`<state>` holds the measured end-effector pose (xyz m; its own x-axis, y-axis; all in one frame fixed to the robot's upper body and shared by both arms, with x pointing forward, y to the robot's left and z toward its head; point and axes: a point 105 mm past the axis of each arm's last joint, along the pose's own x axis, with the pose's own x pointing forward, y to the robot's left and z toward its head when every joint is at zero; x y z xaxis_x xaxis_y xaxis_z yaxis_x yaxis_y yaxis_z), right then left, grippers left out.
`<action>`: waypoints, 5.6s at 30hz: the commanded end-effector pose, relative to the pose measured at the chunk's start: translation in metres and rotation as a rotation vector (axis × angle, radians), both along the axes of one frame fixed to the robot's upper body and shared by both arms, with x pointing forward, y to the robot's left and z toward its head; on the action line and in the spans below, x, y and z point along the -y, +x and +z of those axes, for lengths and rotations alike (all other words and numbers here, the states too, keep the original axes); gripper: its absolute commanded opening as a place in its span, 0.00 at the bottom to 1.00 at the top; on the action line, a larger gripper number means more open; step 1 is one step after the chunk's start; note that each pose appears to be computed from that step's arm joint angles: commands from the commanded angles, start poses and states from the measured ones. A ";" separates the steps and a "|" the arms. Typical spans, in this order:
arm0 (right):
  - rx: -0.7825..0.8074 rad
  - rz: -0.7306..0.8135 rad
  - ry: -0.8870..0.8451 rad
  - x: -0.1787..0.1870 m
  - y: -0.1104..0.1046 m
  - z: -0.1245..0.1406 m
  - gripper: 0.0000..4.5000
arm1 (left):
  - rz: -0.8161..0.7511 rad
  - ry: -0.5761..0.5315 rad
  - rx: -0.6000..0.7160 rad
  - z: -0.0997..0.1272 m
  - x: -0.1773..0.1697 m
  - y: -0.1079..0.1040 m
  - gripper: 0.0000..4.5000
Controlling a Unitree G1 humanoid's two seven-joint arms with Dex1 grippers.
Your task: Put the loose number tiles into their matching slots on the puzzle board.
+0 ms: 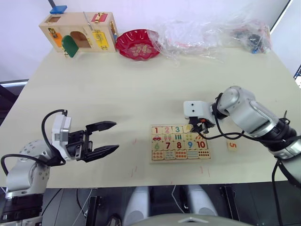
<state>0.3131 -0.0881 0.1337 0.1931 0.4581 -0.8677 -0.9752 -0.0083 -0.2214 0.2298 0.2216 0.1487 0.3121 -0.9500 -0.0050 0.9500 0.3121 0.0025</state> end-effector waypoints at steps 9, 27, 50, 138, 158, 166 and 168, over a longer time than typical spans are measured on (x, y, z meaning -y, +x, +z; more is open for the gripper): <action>0.020 0.000 0.012 -0.006 -0.004 0.004 0.19 | -0.011 0.016 0.044 0.008 0.001 -0.001 1.00; 0.015 0.008 0.002 -0.006 -0.003 0.003 0.19 | -0.015 0.016 0.043 0.009 0.005 -0.001 1.00; 0.023 0.015 0.002 -0.007 -0.001 0.005 0.19 | -0.010 0.015 0.039 0.009 0.006 -0.001 1.00; 0.047 -0.120 0.559 0.007 -0.003 0.042 0.58 | -0.003 0.003 0.053 0.007 0.009 0.002 1.00; 0.054 -0.276 0.574 0.028 0.003 0.009 0.01 | -0.039 -0.008 0.060 0.007 0.016 0.011 1.00; 0.055 -0.285 0.548 0.025 0.015 -0.005 0.01 | -0.034 -0.002 0.060 0.007 0.014 0.009 1.00; 0.055 -0.285 0.547 0.024 0.015 -0.006 0.01 | -0.030 -0.001 0.058 0.007 0.013 0.007 1.00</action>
<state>0.3265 -0.1162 0.1162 0.4002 0.7462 -0.5320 -0.9092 0.3961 -0.1282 0.2400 0.2050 0.1480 0.2788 -0.9603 0.0046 0.9601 0.2788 0.0229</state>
